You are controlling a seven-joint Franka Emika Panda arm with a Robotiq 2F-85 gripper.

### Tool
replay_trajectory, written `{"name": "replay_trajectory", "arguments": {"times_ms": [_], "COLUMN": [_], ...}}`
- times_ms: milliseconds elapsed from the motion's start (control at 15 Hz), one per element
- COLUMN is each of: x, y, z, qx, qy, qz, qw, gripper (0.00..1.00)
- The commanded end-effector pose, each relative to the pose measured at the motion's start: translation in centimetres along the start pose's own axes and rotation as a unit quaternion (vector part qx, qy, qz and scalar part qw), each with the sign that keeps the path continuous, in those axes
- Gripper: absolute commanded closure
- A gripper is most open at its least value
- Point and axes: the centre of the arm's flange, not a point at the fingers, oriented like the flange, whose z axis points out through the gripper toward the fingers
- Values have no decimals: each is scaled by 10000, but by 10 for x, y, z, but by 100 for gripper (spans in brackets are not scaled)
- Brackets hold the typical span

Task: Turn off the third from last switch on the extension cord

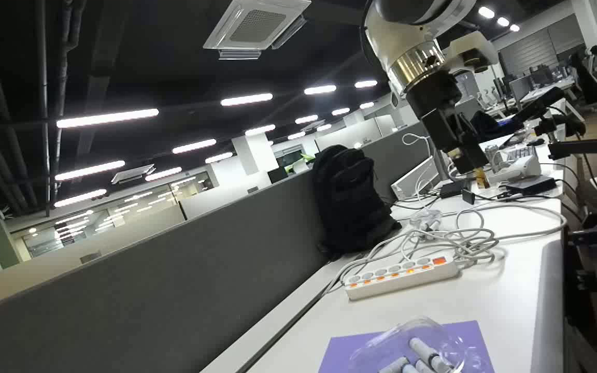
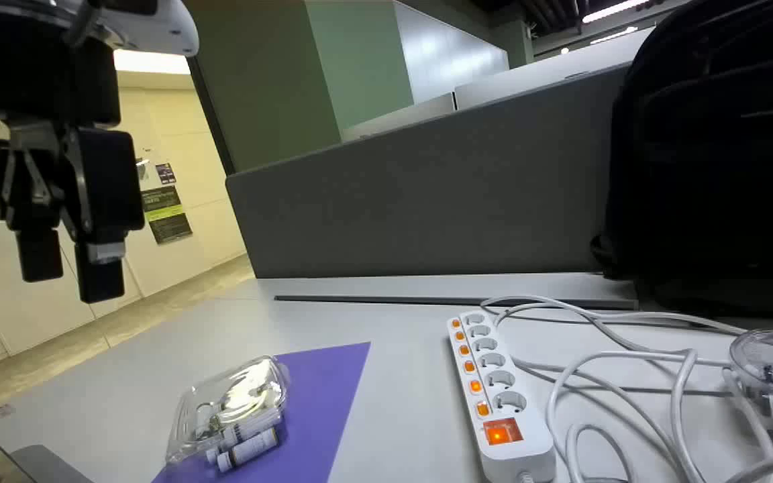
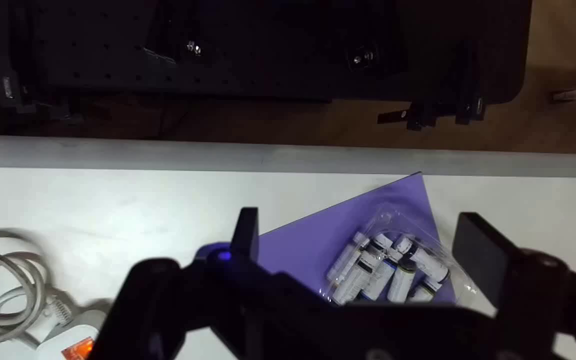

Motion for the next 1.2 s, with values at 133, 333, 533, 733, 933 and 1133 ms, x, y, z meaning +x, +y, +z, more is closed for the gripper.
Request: {"name": "replay_trajectory", "arguments": {"times_ms": [133, 333, 533, 733, 933, 1133], "x": [0, 0, 0, 0, 0, 3], "y": [0, 0, 0, 0, 0, 3], "z": [0, 0, 0, 0, 0, -2], "qx": [0, 0, 0, 0, 0, 37], "qy": [1, 1, 1, 1, 1, 30], "qz": [0, 0, 0, 0, 0, -7], "qw": [10000, 10000, 10000, 10000, 10000, 10000], "gripper": [0, 0, 0, 0, 0, 0]}}
